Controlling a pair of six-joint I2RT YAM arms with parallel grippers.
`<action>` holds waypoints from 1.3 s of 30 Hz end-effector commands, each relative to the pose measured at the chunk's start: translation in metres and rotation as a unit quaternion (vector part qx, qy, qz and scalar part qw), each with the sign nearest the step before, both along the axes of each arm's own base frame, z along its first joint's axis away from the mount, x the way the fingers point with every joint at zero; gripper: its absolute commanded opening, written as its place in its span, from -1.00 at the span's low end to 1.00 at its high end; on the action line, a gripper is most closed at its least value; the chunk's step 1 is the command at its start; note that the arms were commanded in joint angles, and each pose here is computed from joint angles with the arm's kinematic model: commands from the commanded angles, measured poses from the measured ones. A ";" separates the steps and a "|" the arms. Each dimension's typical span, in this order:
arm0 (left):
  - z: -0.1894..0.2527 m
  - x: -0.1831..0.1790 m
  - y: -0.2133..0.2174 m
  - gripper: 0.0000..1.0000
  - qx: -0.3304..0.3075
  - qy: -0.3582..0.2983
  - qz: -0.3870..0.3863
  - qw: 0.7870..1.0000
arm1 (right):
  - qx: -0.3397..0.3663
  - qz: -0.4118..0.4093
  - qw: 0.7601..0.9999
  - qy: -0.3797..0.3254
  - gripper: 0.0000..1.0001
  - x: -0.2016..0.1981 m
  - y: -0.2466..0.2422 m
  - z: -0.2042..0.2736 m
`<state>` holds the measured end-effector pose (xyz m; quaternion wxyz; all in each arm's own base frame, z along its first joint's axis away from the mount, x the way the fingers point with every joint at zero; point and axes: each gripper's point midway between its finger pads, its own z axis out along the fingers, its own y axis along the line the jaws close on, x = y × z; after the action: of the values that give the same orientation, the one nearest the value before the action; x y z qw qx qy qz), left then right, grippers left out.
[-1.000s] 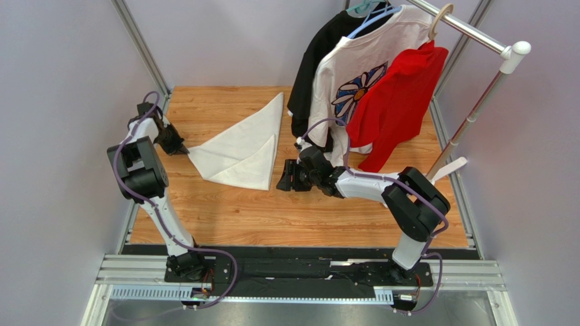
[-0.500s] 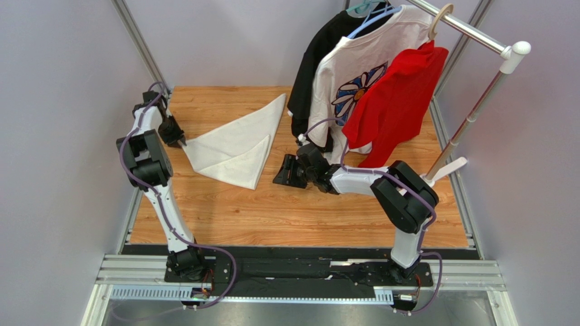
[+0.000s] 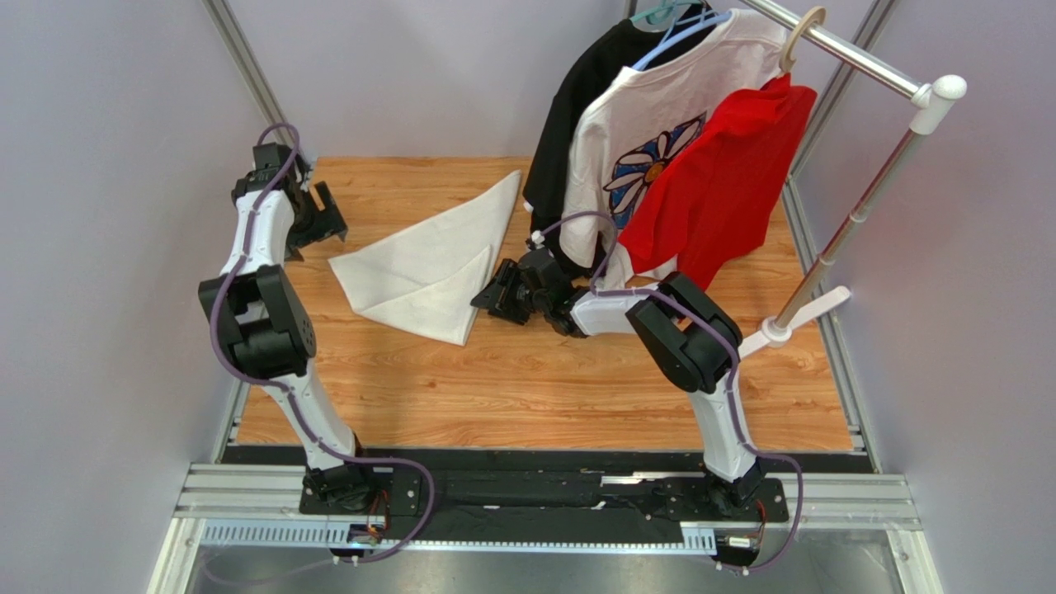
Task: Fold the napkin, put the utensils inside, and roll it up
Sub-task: Fold the napkin
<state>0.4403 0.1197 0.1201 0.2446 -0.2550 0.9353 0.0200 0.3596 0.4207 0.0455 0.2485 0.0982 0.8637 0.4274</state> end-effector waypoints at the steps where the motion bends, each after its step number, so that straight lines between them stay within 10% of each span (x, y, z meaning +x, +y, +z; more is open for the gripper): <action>1: 0.044 -0.010 -0.031 0.88 -0.001 -0.054 -0.029 0.998 | 0.008 -0.038 0.999 0.001 0.05 0.023 0.005 -0.002; 39: 0.095 -0.054 -0.083 0.90 -0.048 -0.159 -0.085 0.982 | -0.035 -0.021 0.998 0.050 -1.00 0.003 0.022 -0.052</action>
<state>0.3820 0.0378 0.1989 0.3513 -0.1860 0.9145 -0.0751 0.3838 0.4462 0.0286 0.2443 0.1377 0.8583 0.4296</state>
